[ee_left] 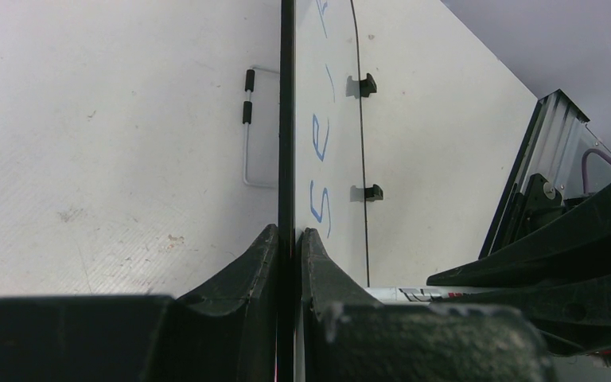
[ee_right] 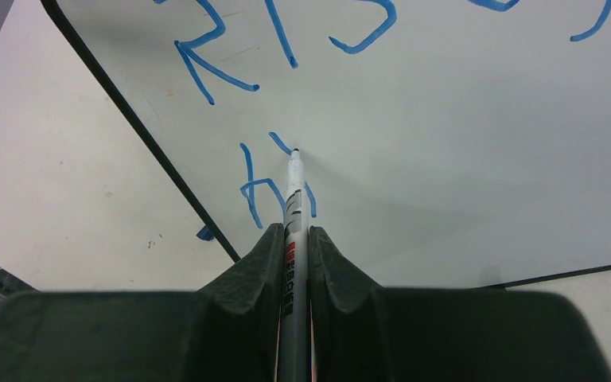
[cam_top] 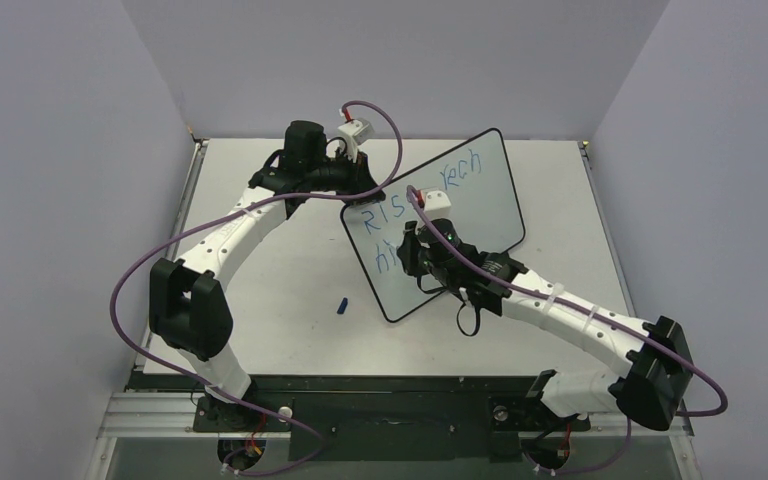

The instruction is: Write a sentence on the whiteboard

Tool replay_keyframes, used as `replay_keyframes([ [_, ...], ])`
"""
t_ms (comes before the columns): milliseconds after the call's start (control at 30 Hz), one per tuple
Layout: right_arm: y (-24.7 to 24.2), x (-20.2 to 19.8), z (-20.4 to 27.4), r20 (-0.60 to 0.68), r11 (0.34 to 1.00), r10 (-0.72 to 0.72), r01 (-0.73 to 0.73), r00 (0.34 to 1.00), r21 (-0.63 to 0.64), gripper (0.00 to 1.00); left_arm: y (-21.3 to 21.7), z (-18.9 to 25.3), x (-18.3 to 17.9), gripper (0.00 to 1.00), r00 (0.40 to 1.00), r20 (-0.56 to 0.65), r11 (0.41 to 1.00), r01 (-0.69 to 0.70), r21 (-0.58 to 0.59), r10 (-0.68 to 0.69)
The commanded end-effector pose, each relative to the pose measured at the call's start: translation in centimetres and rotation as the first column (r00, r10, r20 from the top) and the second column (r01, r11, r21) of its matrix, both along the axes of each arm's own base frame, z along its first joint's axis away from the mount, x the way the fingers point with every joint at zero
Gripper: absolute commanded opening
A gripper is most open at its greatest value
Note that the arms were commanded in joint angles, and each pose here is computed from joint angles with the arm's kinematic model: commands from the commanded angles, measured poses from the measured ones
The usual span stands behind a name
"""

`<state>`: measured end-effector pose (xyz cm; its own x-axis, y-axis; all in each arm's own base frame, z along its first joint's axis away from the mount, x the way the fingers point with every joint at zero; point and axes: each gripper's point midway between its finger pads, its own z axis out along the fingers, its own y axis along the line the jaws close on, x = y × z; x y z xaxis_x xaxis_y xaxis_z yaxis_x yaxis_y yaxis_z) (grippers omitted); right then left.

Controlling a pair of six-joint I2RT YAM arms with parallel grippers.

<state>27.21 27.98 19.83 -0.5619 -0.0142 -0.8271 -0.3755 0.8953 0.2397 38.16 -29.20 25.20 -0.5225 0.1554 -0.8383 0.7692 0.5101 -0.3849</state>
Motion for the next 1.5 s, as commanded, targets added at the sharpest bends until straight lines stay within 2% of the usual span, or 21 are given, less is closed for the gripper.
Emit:
replay_keyframes([
  [0, -0.5, 0.4, 3.8, 0.072, 0.997, -0.025, 0.019, 0.997, 0.074, 0.0, 0.3, 4.6, 0.8, 0.0, 0.979, 0.205, 1.0, 0.004, -0.031, 0.003],
  [1033, -2.5, 1.9, 0.7, 0.021, 0.994, -0.113, 0.113, 0.993, 0.008, 0.0, 0.3, 4.5, 0.9, 0.0, 0.979, 0.203, 1.0, 0.005, -0.029, 0.001],
  [1467, -1.5, 2.3, 0.2, 0.006, 0.996, -0.089, 0.089, 0.996, -0.001, 0.0, 0.3, 4.5, 0.9, 0.0, 0.979, 0.204, 1.0, 0.004, -0.029, 0.002],
])
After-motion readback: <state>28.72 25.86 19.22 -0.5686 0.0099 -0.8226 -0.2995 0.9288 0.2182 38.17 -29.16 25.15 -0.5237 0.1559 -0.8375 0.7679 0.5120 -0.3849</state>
